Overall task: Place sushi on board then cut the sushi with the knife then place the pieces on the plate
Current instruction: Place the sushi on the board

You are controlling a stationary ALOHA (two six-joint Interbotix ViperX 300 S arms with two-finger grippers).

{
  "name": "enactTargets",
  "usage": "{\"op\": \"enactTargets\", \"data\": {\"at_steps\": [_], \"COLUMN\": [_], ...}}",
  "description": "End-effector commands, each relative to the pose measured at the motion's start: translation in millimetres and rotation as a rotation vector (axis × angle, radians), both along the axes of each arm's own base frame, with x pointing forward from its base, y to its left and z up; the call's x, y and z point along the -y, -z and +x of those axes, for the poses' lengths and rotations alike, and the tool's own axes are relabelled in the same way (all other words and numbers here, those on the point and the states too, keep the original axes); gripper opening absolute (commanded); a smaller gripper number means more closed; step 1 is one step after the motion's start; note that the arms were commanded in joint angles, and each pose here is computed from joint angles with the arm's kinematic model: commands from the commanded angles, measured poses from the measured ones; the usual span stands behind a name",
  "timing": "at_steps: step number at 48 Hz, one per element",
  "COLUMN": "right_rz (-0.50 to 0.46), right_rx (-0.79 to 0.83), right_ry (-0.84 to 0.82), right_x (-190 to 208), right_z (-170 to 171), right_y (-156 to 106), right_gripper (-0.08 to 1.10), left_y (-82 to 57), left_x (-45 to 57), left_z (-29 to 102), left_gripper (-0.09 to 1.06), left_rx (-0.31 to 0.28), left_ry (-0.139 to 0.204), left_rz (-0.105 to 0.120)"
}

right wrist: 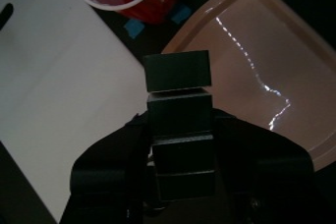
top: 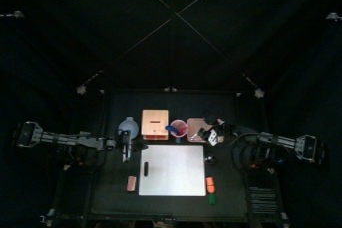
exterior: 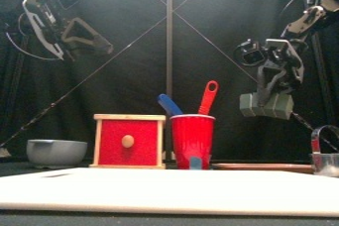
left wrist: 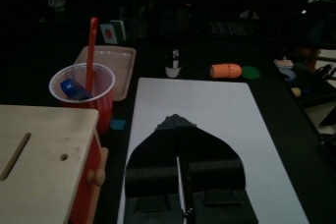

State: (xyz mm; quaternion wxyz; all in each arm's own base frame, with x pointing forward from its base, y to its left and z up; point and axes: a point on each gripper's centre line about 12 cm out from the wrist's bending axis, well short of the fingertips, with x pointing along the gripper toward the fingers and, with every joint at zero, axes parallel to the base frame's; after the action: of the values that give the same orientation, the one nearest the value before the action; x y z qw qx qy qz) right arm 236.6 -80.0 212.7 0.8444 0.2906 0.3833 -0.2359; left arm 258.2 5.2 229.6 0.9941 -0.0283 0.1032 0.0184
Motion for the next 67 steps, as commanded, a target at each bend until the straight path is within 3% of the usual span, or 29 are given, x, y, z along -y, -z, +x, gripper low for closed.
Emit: {"op": "enactTargets", "data": {"at_steps": [1,17,34,67], "right_rz": [-0.006,0.098,0.149,0.237], "right_rx": [0.048,0.063,0.026,-0.087], "right_ry": [0.012,0.109,0.291,0.666], "right_x": [-15.6,-70.2,-112.2,-154.3], "right_z": [10.9,31.9,68.9,153.1], "right_y": [-15.4,-4.7,2.3,41.0], "right_gripper": [0.58,0.58,0.58,0.58], "left_y": [-5.6,-3.8,-0.7,0.6], "left_x": [-0.5,-0.9,-1.2,-3.0], "left_z": [2.8,2.1,0.7,-2.7], "left_gripper": [-0.03,-0.03,-0.03,-0.02], "left_rx": [0.02,0.011,0.001,-0.002], "left_ry": [-0.003,-0.003,-0.004,-0.01], "left_rz": [-0.001,0.002,0.003,0.007]}}
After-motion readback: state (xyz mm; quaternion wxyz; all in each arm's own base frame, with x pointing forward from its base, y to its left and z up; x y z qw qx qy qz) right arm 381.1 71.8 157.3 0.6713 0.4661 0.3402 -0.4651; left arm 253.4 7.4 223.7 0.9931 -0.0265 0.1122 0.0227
